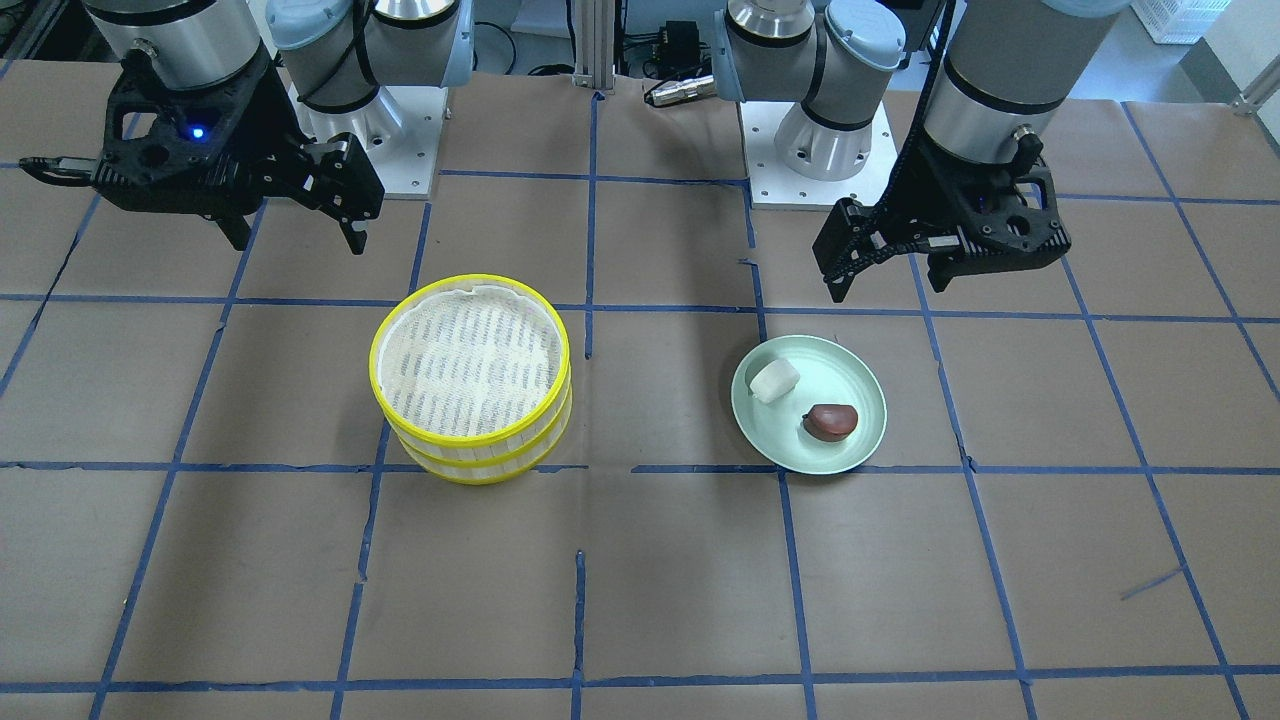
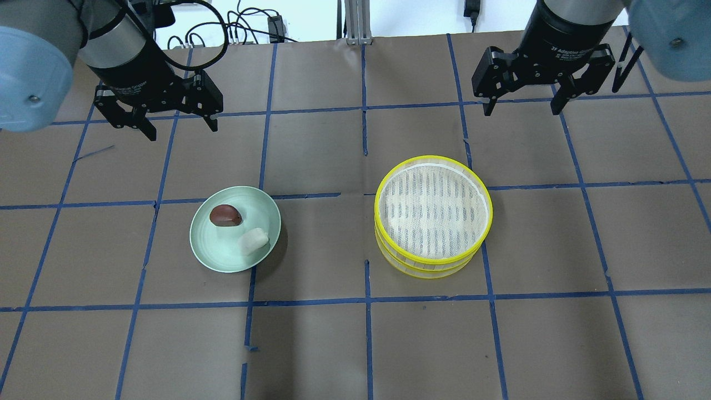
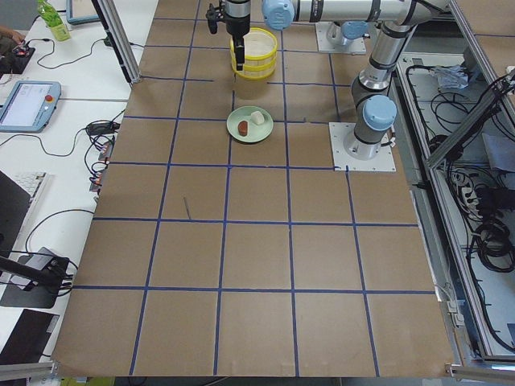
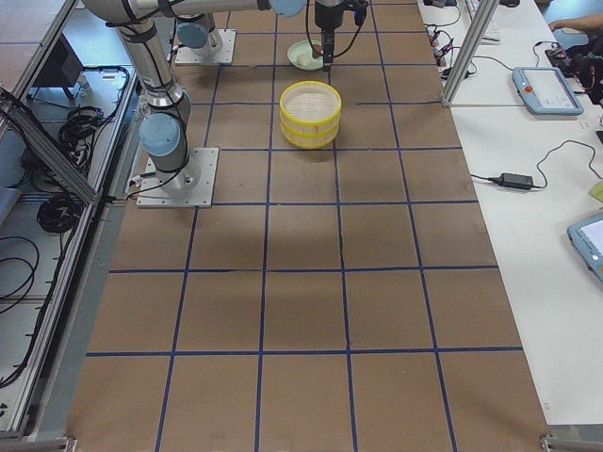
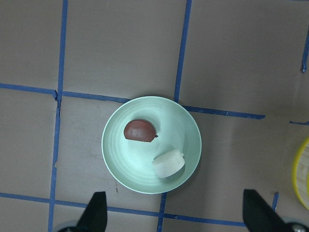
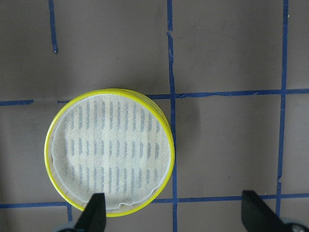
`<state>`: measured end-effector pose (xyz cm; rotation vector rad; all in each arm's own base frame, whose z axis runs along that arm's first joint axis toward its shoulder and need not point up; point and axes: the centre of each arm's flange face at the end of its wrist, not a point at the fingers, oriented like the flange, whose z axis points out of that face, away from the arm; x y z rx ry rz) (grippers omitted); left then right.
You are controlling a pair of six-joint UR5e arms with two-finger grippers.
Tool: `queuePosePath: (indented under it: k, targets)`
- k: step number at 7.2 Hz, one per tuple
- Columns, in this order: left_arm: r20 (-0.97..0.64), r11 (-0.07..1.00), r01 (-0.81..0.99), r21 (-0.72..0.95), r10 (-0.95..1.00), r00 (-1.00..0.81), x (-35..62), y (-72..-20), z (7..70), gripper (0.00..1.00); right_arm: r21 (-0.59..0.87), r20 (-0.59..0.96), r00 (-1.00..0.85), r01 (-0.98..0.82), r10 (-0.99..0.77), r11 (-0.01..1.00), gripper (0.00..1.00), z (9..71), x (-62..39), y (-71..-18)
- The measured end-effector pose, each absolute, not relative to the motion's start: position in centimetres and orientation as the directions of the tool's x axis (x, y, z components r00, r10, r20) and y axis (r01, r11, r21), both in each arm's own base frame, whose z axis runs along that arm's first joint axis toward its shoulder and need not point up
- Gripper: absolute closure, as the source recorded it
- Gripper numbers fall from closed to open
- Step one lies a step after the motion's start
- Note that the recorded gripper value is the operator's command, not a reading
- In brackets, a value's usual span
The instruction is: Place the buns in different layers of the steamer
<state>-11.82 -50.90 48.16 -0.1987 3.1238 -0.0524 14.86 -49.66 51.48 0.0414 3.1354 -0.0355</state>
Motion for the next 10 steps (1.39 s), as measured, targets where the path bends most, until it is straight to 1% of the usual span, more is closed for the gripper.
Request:
queuePosePath:
  k: [4,5,6,7,9,10]
  targets:
    - [-0.01,0.993,-0.112,-0.037,-0.113,-0.994,-11.7,-50.9,48.2,0.0,-0.009,-0.006,-1.0,0.025,0.025,1.0,0.0,51.0,14.9,-49.5]
    - [-0.016,0.994,-0.109,-0.031,-0.11,-0.994,-11.6,-50.8,48.0,0.0,0.016,-0.006,-1.0,0.024,0.024,1.0,0.0,49.7,15.0,-49.3]
    - [-0.018,0.995,-0.094,-0.019,-0.095,-0.995,-10.8,-51.0,47.5,0.0,0.046,-0.008,-1.0,0.023,0.024,0.999,0.0,46.8,15.1,-49.4]
    - [-0.015,0.997,-0.079,-0.003,-0.079,-0.997,-9.4,-51.4,46.2,0.0,0.057,-0.008,-1.0,0.023,0.024,0.998,0.02,42.6,15.1,-49.6]
    - [-0.004,0.997,-0.076,0.004,-0.076,-0.997,-7.8,-52.5,41.4,0.0,0.022,-0.008,-1.0,0.027,0.027,0.999,0.07,34.8,14.6,-49.2]
    - [0.021,0.997,-0.078,0.01,-0.078,-0.997,-7.9,-53.5,37.6,0.0,0.006,-0.005,-1.0,0.025,0.025,1.0,0.11,32.3,14.4,-49.0]
